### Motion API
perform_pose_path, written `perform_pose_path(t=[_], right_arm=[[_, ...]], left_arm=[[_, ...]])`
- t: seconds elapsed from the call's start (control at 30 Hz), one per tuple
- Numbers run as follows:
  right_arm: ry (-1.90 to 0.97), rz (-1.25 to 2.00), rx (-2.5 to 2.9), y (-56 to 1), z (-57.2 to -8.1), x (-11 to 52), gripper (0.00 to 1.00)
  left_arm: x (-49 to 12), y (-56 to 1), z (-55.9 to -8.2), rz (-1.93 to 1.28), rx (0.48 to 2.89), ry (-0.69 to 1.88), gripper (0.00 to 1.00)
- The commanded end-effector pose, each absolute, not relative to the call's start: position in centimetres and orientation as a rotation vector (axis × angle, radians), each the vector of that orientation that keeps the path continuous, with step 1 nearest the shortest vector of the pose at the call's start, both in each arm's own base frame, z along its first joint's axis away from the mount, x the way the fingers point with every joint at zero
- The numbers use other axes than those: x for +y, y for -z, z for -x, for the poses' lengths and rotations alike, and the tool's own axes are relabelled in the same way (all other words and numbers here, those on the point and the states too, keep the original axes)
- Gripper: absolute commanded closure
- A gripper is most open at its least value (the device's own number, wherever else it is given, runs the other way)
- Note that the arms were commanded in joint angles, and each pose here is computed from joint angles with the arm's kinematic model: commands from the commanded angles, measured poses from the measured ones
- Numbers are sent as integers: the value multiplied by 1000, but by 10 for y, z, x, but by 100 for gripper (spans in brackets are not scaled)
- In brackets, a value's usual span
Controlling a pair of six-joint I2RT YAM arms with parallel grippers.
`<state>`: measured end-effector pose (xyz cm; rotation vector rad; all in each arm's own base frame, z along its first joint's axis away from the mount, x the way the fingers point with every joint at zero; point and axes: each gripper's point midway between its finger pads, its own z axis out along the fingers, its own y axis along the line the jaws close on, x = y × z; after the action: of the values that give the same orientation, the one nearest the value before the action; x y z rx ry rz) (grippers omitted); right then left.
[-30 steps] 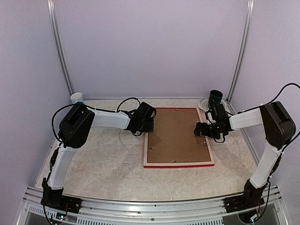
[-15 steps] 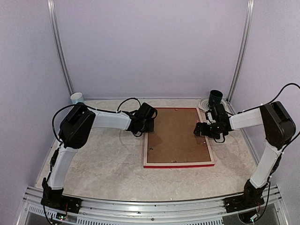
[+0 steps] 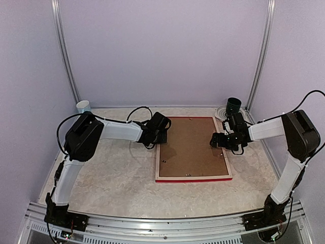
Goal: Put the photo into the frame
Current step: Press the fastener onto the backboard.
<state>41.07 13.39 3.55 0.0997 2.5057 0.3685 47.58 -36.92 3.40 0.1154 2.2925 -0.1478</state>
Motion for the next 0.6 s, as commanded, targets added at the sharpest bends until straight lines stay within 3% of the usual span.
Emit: perform_pose_path(t=[0.0,0.13,0.33,0.47,0.57], right_arm=[[-388,-128,2526,-32,-406,130,1],[-393,-128,2524,-33,-405,130,1],[-454,-111,2493,-47,-406,136,1],[-487,-109,2458,-64,-407,136,1],[-492,-104,2427,-78,-407,134,1]], left_arm=[[-361,-30,-475,-84,2274,124,94],[-361,-49,-473,-63,2233,185,67],[-350,-94,-471,-25,2138,233,38],[-342,-115,-462,-8,2104,267,22],[-341,-128,-450,-24,2105,290,18]])
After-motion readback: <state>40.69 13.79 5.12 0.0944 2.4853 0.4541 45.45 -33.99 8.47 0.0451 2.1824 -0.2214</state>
